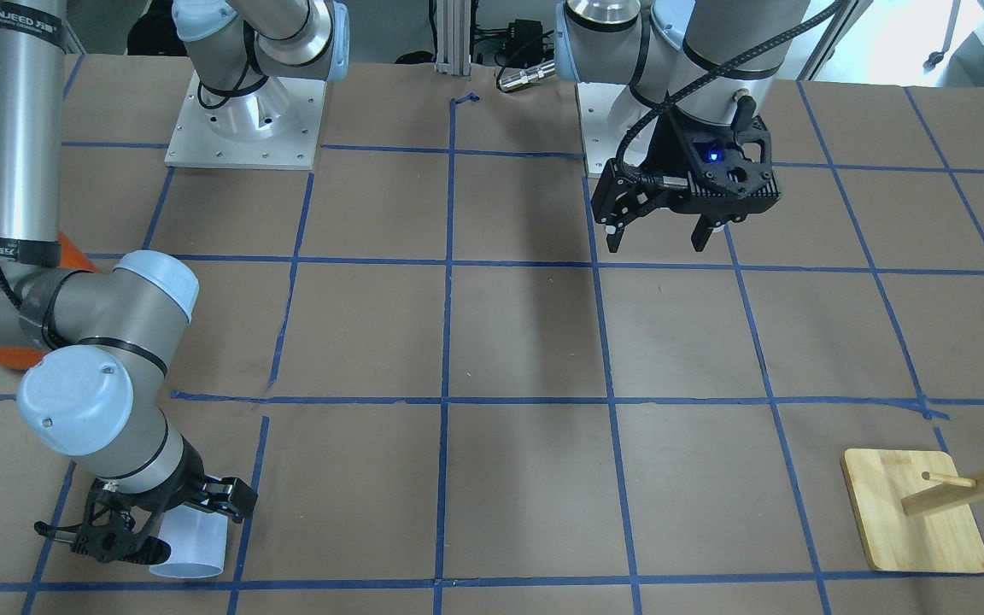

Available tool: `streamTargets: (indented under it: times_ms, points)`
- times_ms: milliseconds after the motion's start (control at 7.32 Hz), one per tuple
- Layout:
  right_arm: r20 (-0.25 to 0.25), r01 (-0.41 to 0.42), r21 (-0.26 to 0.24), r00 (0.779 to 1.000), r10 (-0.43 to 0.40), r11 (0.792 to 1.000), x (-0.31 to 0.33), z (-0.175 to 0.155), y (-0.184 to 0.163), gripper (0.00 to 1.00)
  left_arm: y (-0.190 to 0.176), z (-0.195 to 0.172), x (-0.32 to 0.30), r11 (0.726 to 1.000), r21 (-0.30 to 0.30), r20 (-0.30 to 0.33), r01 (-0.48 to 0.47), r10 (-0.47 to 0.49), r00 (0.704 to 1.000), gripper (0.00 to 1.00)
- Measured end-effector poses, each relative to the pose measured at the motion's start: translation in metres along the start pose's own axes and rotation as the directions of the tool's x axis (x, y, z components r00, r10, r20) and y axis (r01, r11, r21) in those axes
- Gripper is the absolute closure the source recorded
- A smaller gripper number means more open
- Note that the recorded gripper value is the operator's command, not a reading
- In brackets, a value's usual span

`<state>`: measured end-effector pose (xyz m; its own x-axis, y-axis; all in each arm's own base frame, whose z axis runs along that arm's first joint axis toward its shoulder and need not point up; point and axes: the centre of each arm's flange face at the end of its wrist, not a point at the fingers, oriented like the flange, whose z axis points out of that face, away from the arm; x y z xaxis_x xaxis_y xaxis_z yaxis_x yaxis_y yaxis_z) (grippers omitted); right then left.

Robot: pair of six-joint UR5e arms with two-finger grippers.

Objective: Flip cup
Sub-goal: 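Close the right gripper on the white cup and lift it, then carry the white cup with the right gripper toward the left gripper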

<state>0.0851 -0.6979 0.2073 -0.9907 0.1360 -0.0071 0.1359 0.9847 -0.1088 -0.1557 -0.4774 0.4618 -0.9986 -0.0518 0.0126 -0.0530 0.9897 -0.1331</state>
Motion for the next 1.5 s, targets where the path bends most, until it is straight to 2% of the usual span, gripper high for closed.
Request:
streamTargets:
  times_ms: [410,547,683,820,957,1094,1230,1504]
  points:
    - [0.000,0.076,0.039,0.997,-0.076,0.996,-0.001,0.010,-0.008,0.00,0.000,0.000,0.000,1.000,0.000,0.001,0.001,-0.001,1.000,0.00]
    - [-0.001,0.095,0.051,0.995,-0.095,0.994,-0.001,0.018,-0.015,0.34,0.000,0.001,0.000,1.000,-0.001,0.000,0.001,-0.001,1.000,0.00]
    - [-0.002,0.113,0.054,0.994,-0.113,0.992,-0.001,0.025,-0.022,0.77,0.000,0.001,0.000,1.000,-0.001,0.000,0.001,-0.001,1.000,0.00]
    - [-0.003,0.125,0.054,0.992,-0.125,0.991,-0.002,0.028,-0.026,0.93,0.000,0.001,0.000,1.000,-0.002,0.000,0.001,-0.001,1.000,0.00]
    - [-0.006,0.132,0.052,0.991,-0.132,0.990,-0.002,0.029,-0.027,1.00,0.000,0.001,0.000,1.000,-0.002,0.000,0.001,-0.001,1.000,0.00]
    - [-0.006,0.154,0.052,0.988,-0.153,0.987,-0.005,0.026,-0.025,1.00,0.000,0.001,0.000,1.000,-0.002,0.000,0.001,-0.001,1.000,0.00]
    - [-0.006,0.210,0.044,0.978,-0.210,0.977,-0.010,0.018,-0.023,1.00,0.000,0.001,0.000,1.000,-0.002,0.000,0.001,-0.001,1.000,0.00]
    - [0.003,0.367,0.016,0.930,-0.367,0.930,-0.033,-0.009,-0.010,1.00,-0.001,0.001,0.000,1.000,-0.002,0.000,0.001,-0.001,1.000,0.00]
